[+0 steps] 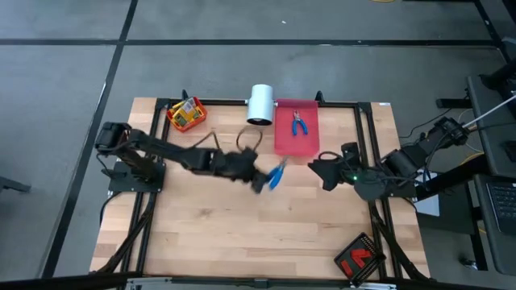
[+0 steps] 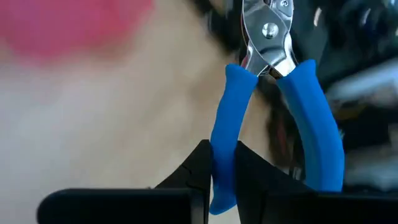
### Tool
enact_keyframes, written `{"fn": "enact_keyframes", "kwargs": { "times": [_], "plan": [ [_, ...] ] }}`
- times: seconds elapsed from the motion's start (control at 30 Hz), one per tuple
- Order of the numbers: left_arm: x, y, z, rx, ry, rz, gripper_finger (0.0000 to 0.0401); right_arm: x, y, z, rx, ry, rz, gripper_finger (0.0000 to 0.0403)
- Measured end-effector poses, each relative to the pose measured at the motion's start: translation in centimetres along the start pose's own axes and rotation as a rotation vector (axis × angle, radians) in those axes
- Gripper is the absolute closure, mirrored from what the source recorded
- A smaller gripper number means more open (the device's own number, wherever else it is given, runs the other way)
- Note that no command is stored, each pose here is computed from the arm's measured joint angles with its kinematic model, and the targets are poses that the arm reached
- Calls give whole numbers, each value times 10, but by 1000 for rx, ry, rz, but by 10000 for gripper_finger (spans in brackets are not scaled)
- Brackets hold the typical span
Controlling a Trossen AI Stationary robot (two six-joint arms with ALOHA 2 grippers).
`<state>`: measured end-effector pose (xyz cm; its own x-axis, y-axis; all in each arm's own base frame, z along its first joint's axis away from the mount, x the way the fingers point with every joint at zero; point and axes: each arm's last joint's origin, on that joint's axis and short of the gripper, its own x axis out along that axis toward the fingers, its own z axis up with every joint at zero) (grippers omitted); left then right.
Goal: Pick & Place School Supplies
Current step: Put the blue hole puncher into the pink bin
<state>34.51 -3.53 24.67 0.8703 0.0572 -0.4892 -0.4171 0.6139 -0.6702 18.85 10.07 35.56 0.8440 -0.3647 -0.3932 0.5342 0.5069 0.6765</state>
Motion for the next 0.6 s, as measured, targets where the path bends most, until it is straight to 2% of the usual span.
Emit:
{"fn": "enact_keyframes", "kwargs": {
  "times": [0.1, 0.17, 0.27, 0.4, 0.6],
  "plan": [
    [12, 0, 36, 14, -117, 26, 368, -5, 1, -3, -7, -19, 14, 209],
    [25, 13, 59, 31, -95, 64, 368, -8, 2, -5, -7, -30, 19, 209],
    [46, 29, 95, 2, -68, 57, 368, -10, 2, -7, -4, -34, 25, 209],
    [64, 42, 131, -24, -54, 162, 368, -13, 2, -8, 0, -59, 31, 209],
    [86, 26, 166, 25, -46, 261, 368, -14, 3, -8, 4, -83, 33, 209]
  ]
}}
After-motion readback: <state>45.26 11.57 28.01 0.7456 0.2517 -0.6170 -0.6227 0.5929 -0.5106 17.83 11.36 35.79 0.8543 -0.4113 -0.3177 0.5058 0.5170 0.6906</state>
